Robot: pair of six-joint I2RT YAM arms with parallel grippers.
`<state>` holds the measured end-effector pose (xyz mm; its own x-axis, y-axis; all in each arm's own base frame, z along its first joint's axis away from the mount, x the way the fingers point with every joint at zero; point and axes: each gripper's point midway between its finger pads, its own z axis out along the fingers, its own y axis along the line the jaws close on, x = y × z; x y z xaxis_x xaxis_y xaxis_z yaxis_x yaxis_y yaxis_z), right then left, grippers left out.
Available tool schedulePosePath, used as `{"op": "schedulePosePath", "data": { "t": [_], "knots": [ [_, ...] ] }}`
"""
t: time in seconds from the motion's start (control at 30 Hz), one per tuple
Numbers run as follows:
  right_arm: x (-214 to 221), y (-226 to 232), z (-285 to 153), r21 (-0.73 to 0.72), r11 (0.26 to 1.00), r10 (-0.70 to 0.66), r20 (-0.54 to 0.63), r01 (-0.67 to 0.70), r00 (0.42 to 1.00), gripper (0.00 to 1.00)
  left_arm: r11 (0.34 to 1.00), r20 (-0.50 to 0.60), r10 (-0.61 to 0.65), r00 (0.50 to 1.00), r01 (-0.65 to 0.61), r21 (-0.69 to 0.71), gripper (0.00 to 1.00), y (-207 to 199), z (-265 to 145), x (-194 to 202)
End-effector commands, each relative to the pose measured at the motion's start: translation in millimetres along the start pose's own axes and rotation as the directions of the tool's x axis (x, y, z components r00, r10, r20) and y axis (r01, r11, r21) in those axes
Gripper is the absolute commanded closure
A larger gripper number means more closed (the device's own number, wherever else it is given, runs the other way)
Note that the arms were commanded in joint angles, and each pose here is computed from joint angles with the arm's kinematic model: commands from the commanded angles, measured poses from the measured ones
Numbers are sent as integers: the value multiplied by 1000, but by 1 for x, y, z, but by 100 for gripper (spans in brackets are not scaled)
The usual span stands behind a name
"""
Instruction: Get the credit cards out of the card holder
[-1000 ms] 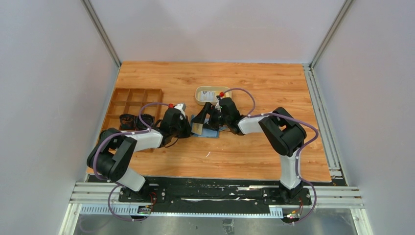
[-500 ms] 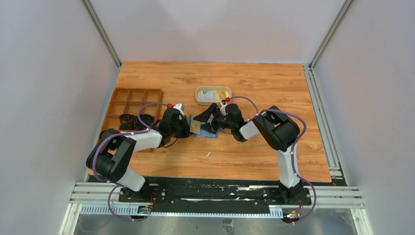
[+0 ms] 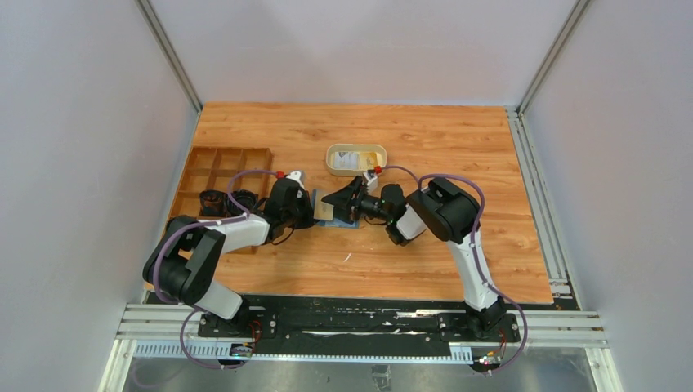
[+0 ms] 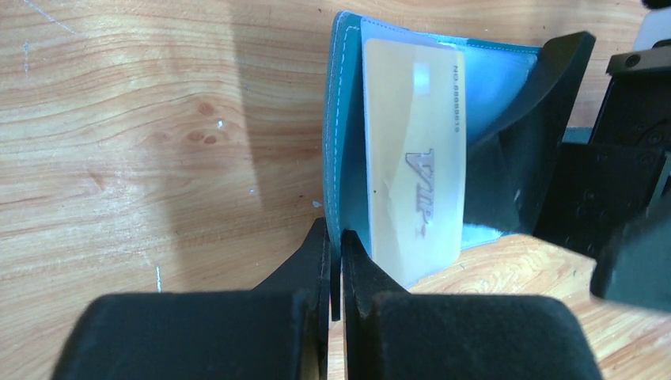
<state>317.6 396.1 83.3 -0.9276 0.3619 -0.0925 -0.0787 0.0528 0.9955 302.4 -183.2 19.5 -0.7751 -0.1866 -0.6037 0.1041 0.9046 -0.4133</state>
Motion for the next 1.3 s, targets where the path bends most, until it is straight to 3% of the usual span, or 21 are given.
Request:
{"op": "schedulePosePath", "data": {
  "t": [0.0,0.2,0.53,1.0,1.13,1.27],
  "knots": [
    [41,15,0,-113,993,-40,-163,21,986,23,989,-197,32,980,-60,-137,100,39,-3,57],
    [51,23,3,-131,990,-88,-222,60,971,23,988,-202,30,979,-60,-142,100,40,-2,58],
    [35,-12,-11,-48,999,-3,-131,-3,991,29,986,-203,34,979,-66,-152,100,42,-4,58],
    [14,-22,-34,-7,1000,-14,-68,14,998,39,986,-206,34,978,-66,-150,100,43,-4,60],
    [11,-27,-40,7,1000,-12,-60,12,998,51,986,-206,36,978,-68,-149,100,43,-4,60],
    [9,-31,-45,20,1000,-6,-58,7,998,79,986,-210,35,977,-67,-150,100,43,-4,62]
  ]
}}
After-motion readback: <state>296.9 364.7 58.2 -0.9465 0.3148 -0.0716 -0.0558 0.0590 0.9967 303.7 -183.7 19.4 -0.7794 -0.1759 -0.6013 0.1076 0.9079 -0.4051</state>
